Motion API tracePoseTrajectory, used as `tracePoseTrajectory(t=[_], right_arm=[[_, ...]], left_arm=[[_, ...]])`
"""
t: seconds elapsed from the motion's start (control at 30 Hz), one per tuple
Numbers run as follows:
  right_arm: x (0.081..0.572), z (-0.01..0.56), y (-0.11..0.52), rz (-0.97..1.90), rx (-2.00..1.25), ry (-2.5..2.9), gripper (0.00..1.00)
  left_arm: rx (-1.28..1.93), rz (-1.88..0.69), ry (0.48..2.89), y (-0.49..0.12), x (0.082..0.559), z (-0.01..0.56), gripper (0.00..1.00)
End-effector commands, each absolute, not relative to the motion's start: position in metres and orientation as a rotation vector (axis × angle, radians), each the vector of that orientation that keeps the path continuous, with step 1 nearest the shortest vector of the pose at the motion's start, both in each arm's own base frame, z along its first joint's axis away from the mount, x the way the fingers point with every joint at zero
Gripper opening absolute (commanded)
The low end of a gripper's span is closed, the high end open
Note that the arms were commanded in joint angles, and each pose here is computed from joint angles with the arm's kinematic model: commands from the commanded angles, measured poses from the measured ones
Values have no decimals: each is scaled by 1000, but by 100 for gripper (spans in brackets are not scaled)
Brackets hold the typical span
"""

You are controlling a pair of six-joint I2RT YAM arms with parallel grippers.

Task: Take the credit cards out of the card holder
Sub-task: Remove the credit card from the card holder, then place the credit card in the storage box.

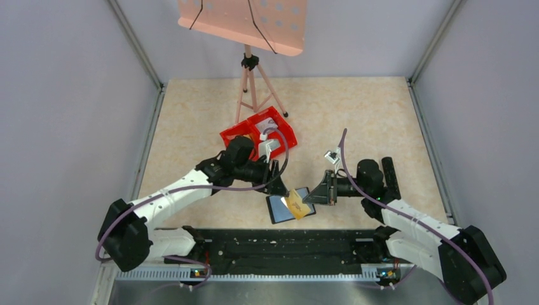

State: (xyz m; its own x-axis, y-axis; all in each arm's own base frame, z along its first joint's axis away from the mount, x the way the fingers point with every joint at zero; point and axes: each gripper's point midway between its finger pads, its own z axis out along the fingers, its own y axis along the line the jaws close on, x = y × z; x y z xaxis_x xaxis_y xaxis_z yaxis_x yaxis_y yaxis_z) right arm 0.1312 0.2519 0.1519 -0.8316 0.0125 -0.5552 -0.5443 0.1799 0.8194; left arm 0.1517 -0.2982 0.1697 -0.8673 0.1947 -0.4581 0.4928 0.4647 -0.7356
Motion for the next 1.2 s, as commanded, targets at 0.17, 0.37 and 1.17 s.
tracePoseTrajectory(t=[0.17, 0.37, 1.17], right_arm=[[127, 164, 253, 1727, -554, 1943, 0], [125, 166, 253, 1744, -552, 1929, 0], [148, 181, 242, 1534, -399, 1895, 99]], left_arm=[[707, -1532, 2286, -318, 149, 193, 46], [722, -1593, 2267, -323, 146, 196, 29], [249, -1423, 2207, -276, 225, 215, 0]])
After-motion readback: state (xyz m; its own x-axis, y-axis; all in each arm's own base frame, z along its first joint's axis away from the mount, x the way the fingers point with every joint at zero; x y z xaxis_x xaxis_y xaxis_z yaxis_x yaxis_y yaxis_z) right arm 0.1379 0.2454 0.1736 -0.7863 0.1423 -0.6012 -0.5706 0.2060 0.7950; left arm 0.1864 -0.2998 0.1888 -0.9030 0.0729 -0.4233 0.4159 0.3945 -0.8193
